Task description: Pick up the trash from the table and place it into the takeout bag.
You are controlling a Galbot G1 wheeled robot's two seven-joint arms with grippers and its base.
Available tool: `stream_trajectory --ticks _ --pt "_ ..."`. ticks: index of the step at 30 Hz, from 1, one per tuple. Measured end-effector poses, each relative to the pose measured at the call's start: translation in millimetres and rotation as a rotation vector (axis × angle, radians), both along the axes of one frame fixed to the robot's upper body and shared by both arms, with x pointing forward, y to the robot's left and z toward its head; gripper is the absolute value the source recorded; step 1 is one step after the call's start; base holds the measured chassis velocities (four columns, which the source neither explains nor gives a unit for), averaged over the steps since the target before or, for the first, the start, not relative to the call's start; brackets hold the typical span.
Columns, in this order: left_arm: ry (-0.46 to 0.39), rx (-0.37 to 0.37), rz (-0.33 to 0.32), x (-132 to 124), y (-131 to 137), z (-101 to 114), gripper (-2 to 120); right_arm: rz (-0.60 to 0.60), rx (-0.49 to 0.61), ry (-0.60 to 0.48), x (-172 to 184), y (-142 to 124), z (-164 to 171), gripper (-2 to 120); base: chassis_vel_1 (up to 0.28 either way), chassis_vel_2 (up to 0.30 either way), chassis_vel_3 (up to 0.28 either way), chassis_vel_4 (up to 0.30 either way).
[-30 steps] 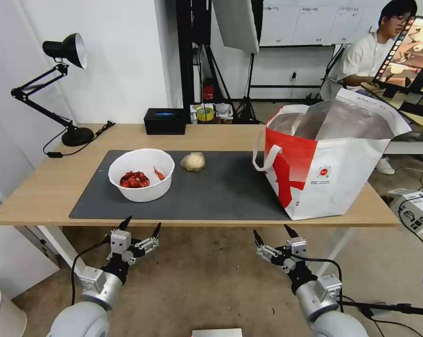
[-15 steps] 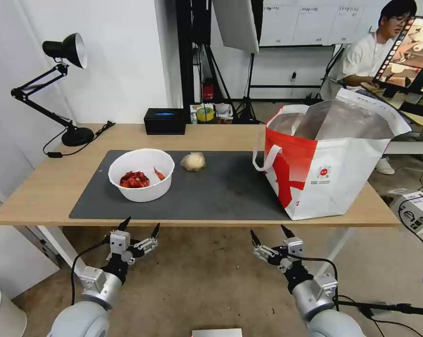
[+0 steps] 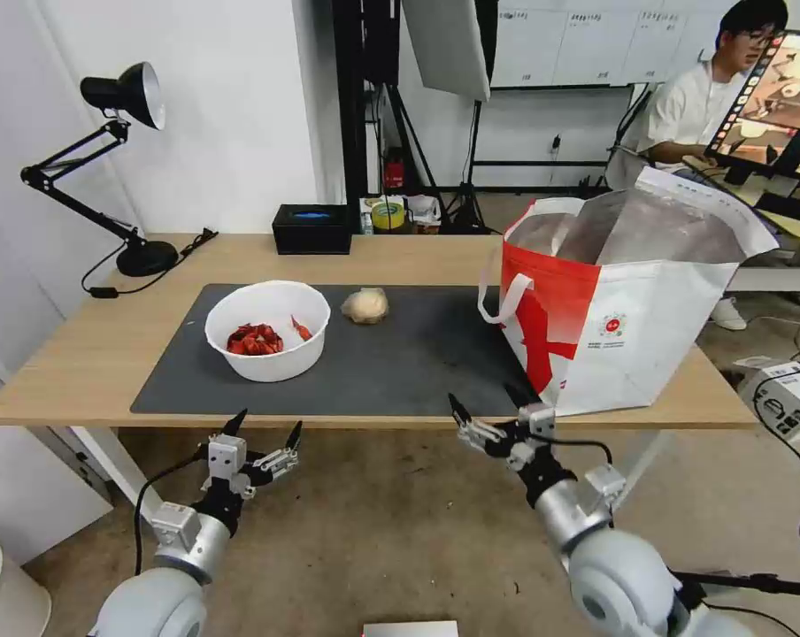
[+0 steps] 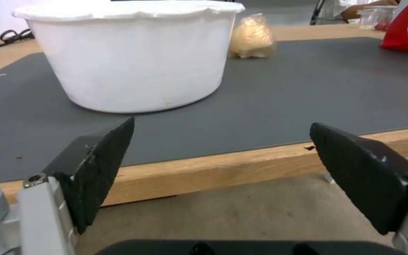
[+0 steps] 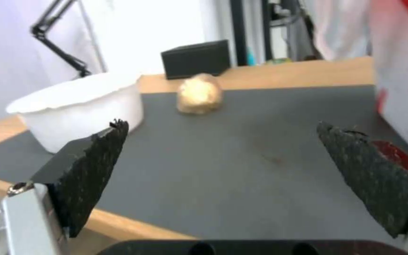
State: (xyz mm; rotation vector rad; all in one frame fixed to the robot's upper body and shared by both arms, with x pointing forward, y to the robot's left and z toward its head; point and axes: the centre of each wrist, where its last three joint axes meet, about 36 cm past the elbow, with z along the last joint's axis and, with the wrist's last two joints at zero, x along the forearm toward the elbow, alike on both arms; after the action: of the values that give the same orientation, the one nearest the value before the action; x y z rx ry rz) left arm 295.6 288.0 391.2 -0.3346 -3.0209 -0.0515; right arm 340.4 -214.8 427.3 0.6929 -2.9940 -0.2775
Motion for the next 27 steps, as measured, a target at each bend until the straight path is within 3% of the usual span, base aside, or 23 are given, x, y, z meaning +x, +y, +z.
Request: stream_trajectory --ticks 11,27 --pt "0.001 0.004 0.006 -2.6 2.5 1.5 100 0.095 0.002 -0.034 67.9 18.0 21.4 100 0.000 0.000 0.000 0.000" --pt "0.003 0.010 0.016 -5.1 6.5 2.0 100 0.100 -0.081 -0.044 174.5 58.1 58.6 100 0.000 0.000 0.000 0.000"
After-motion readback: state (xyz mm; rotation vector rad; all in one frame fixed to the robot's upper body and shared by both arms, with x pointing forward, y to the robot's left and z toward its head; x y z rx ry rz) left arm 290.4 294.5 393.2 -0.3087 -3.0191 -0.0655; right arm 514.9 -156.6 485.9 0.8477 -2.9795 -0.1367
